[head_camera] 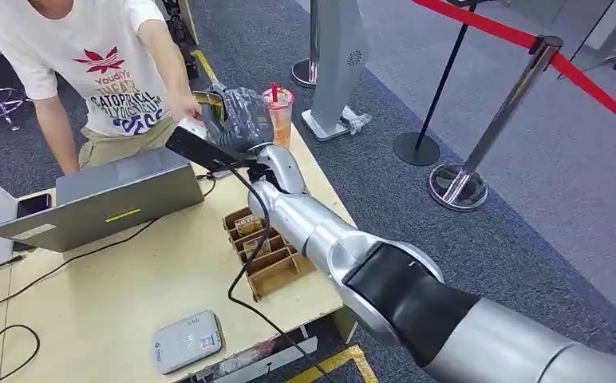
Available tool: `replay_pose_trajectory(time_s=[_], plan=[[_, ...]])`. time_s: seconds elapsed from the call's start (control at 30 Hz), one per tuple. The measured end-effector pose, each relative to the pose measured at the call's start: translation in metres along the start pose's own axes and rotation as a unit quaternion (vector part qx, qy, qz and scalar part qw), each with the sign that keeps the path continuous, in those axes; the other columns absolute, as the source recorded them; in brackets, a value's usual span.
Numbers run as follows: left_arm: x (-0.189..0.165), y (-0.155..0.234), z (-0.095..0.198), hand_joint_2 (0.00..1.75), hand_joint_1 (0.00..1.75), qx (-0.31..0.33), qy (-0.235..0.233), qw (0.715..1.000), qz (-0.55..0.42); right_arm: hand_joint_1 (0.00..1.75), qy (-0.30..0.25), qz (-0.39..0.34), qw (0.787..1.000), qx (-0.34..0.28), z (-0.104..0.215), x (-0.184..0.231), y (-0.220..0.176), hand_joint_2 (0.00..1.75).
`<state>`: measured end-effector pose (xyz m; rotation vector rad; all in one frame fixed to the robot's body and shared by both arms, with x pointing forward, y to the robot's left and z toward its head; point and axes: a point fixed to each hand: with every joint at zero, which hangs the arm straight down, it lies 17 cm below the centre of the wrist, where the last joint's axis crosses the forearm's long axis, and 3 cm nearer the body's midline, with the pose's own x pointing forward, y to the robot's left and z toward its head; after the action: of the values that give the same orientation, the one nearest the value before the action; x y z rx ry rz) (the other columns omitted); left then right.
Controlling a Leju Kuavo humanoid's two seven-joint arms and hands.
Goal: Pass the card to the sensor for recognition and then transmit it.
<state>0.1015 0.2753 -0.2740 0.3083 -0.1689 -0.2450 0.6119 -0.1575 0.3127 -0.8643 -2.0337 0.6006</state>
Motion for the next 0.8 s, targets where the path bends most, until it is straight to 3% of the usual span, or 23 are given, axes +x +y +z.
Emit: replay_pose_trajectory(time_s=[0.23,0.27,0.3,0.33,0.37,0.8], plan=[[0.000,-0.001,0.000,0.00,0.00,-0.004,0.000,1.000,-0.003,1.75,0.003,0.006,1.000,0.007,0.005,-0.003,0.005,1.75],[0.000,0.000,0.000,0.00,0.00,-0.003,0.000,1.000,-0.004,1.68,0.003,0.006,1.000,0.007,0.005,-0.003,0.005,1.75],[0.000,0.000,0.000,0.00,0.00,-0.001,0.000,1.000,-0.004,0.66,0.003,0.005,1.000,0.007,0.005,-0.003,0.005,1.75],[0.000,0.000,0.000,0.00,0.00,0.000,0.000,1.000,-0.004,0.09,0.003,0.005,1.000,0.007,0.006,-0.003,0.006,1.75],[0.000,0.000,0.000,0.00,0.00,0.000,0.000,1.000,-0.005,0.00,0.004,0.005,1.000,0.008,0.006,-0.003,0.006,1.75],[0.007,-0.001,0.000,0.00,0.00,-0.004,-0.007,1.000,-0.021,0.00,0.010,0.015,1.000,0.005,0.019,-0.025,0.001,1.75]])
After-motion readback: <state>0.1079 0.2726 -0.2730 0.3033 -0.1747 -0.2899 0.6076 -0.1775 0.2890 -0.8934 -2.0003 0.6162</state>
